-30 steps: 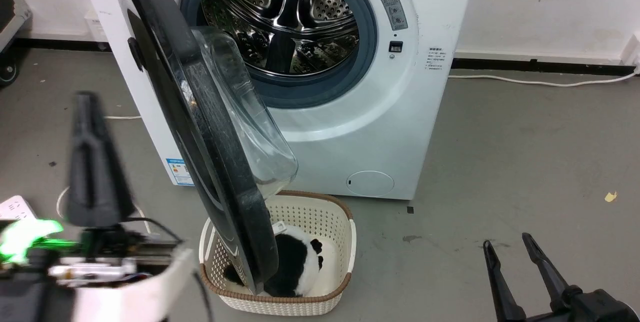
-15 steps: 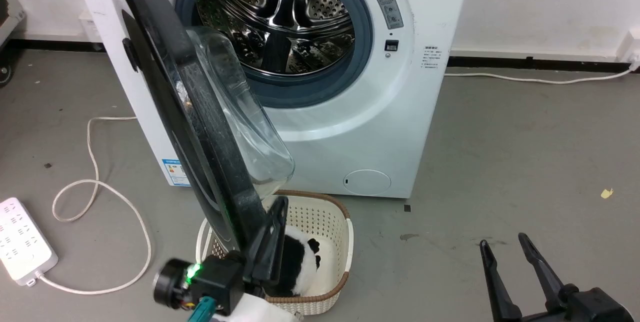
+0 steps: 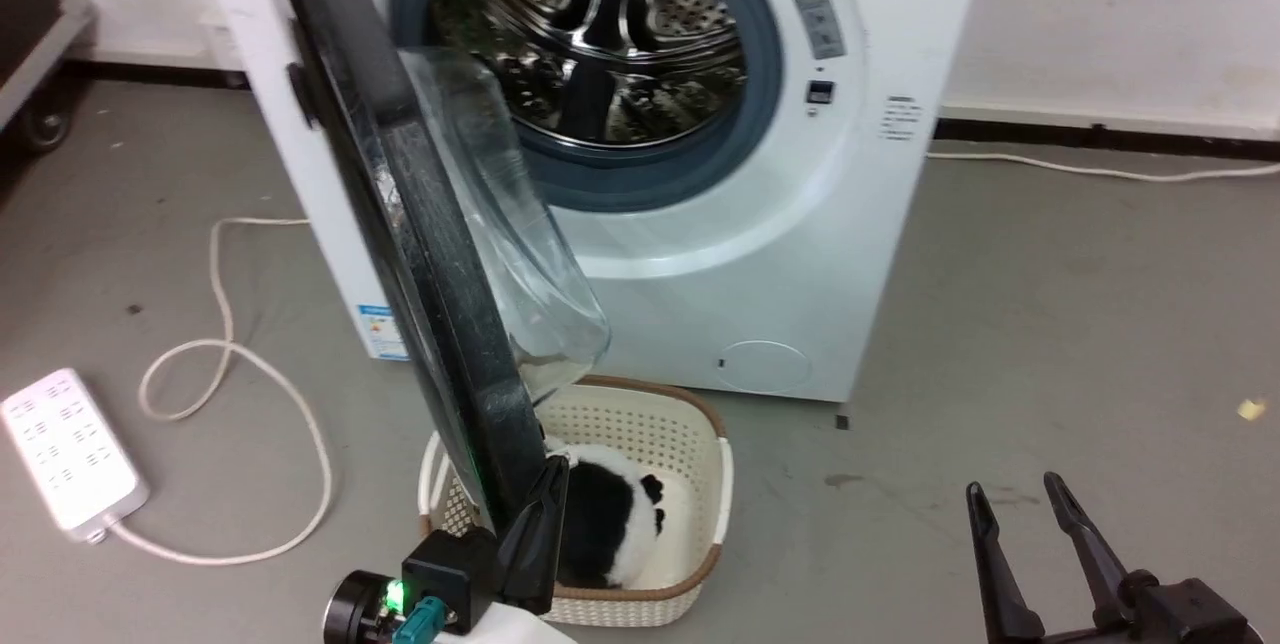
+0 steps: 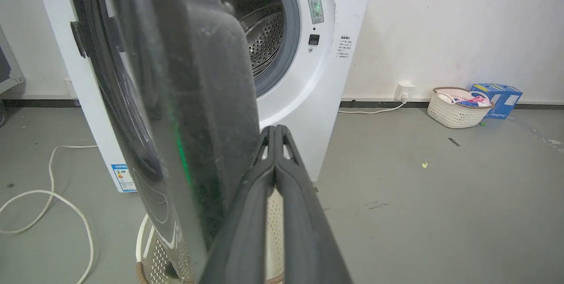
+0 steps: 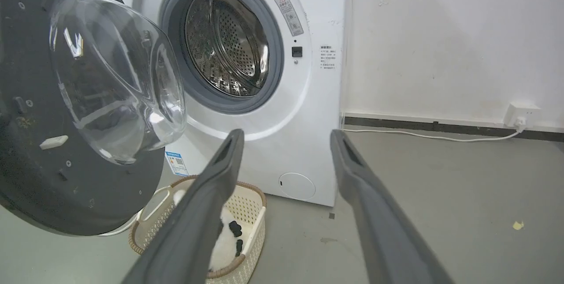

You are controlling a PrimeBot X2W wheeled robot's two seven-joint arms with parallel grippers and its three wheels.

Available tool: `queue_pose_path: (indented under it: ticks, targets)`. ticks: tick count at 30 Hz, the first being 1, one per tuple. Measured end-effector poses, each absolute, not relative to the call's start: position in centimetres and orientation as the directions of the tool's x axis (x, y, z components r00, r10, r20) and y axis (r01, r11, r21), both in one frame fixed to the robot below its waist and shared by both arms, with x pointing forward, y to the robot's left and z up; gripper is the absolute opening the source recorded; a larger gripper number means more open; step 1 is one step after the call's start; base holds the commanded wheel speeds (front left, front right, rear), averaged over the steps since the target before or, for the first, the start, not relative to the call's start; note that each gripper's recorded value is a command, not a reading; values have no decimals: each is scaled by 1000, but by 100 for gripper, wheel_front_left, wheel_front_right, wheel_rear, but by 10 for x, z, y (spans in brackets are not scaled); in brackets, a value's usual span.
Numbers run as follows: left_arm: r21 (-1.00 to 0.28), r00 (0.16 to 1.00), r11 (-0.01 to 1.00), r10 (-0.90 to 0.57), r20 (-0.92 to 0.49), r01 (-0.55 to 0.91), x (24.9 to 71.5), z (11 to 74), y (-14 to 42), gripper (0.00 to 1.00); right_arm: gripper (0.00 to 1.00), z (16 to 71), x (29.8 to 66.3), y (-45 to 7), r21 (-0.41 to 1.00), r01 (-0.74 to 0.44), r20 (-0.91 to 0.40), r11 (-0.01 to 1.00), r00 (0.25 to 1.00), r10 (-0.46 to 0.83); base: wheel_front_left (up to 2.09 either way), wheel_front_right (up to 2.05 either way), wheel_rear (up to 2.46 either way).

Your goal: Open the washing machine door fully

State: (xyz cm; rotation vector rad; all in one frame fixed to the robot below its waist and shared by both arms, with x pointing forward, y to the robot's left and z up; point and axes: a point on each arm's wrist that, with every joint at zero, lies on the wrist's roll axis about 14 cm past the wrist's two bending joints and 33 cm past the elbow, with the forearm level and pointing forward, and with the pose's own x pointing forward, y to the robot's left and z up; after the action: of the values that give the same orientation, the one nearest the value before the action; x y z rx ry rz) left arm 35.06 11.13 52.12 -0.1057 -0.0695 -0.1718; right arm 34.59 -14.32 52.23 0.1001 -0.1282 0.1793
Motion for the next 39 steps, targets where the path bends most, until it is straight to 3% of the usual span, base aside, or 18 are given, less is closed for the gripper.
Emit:
queue_pose_path:
  ticks: [7,15,24,39]
  targets:
    - [-99,996,993,-61,62,67,340,515,146,0,100,522,355,-114,93,-272,133,958,957,258,0,0,0]
    - [-58,984,984,169,48,-167,322,515,231,0,100,517,366,-75,99,-383,118,918,921,371,0,0,0]
    - [-42,908,908,418,15,-417,309,514,324,0,100,489,383,-42,113,-463,47,879,886,460,0,0,0]
    - [26,770,770,637,-26,-637,317,521,442,0,100,448,417,-11,112,-530,-48,841,842,537,0,0,0]
